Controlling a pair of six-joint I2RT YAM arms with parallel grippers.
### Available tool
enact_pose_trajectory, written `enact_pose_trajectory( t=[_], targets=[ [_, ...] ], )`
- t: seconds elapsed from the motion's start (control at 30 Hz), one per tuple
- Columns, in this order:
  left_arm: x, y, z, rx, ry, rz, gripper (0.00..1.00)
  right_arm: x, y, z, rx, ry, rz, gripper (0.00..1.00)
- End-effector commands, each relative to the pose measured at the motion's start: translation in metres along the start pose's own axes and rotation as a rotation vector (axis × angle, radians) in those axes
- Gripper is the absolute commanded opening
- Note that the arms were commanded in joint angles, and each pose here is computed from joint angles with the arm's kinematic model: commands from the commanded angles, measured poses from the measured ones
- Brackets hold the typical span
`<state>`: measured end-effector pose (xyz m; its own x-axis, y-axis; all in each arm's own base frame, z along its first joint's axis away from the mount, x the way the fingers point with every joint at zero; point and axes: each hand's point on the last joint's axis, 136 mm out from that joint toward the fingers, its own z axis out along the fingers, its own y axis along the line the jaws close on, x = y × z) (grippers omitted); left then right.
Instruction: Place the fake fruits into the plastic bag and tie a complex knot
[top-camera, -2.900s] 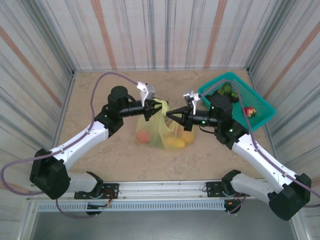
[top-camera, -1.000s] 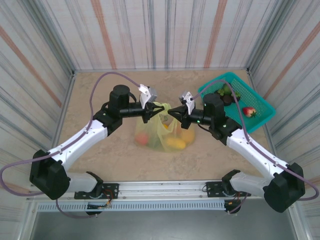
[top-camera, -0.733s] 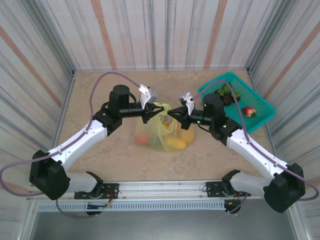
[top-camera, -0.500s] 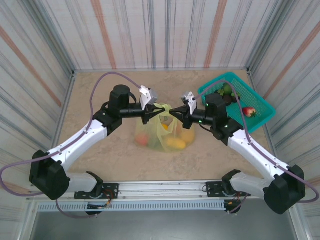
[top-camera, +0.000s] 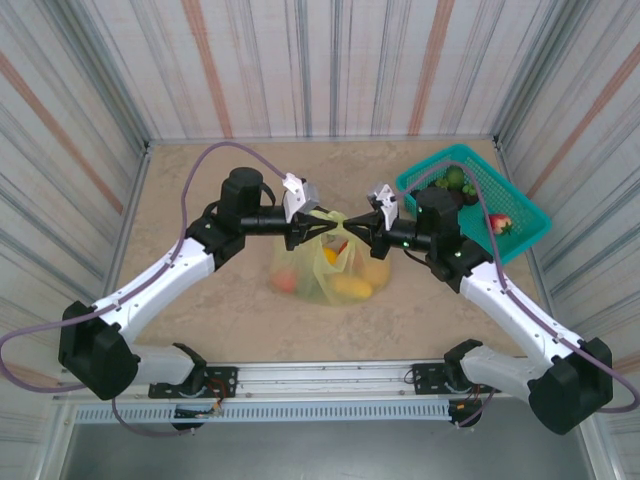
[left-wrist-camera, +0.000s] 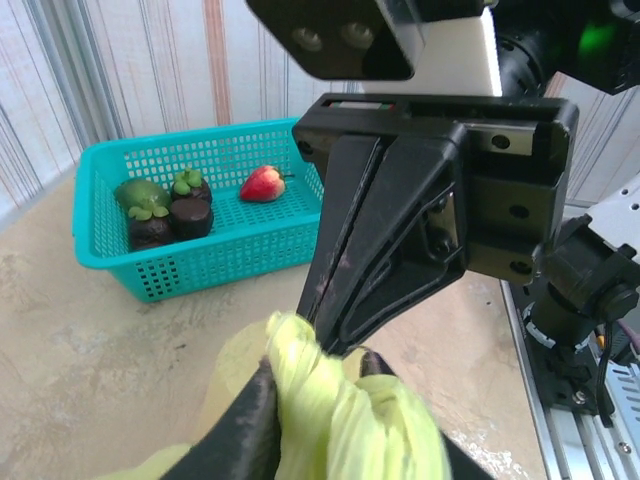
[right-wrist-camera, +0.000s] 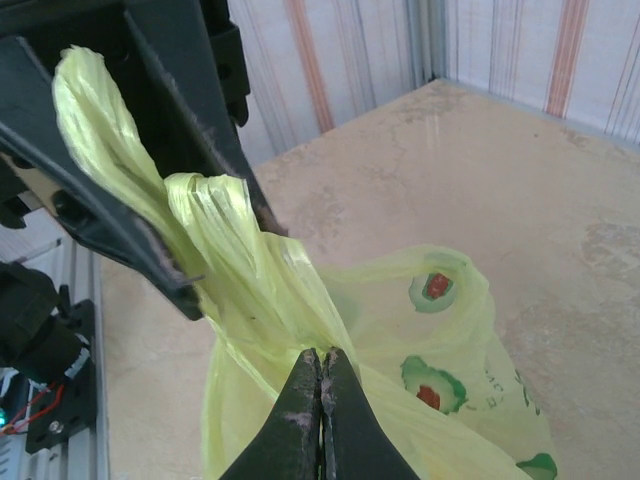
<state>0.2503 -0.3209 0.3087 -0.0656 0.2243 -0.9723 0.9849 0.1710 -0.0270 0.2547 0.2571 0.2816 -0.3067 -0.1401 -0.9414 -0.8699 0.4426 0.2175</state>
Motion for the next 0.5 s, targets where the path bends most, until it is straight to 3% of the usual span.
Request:
enact_pose_trajectory(
  t=[0.0, 0.17, 0.47],
  targets=[
    [-0.018, -0.005, -0.002, 0.020, -0.044, 0.015, 0.32, 0.007, 0.006, 0.003, -0.021, 0.028, -0.015, 0.00],
    [-0.015, 0.006, -0.002, -0.040, -0.036, -0.008, 0.36, -0.003, 0.023, 0.005, -0.040, 0.021, -0.048, 0.00],
    [-0.011, 0.008, -0.001, -0.050, -0.031, -0.032, 0.31, 0.006, 0.035, 0.011, -0.037, 0.028, -0.060, 0.00]
  ],
)
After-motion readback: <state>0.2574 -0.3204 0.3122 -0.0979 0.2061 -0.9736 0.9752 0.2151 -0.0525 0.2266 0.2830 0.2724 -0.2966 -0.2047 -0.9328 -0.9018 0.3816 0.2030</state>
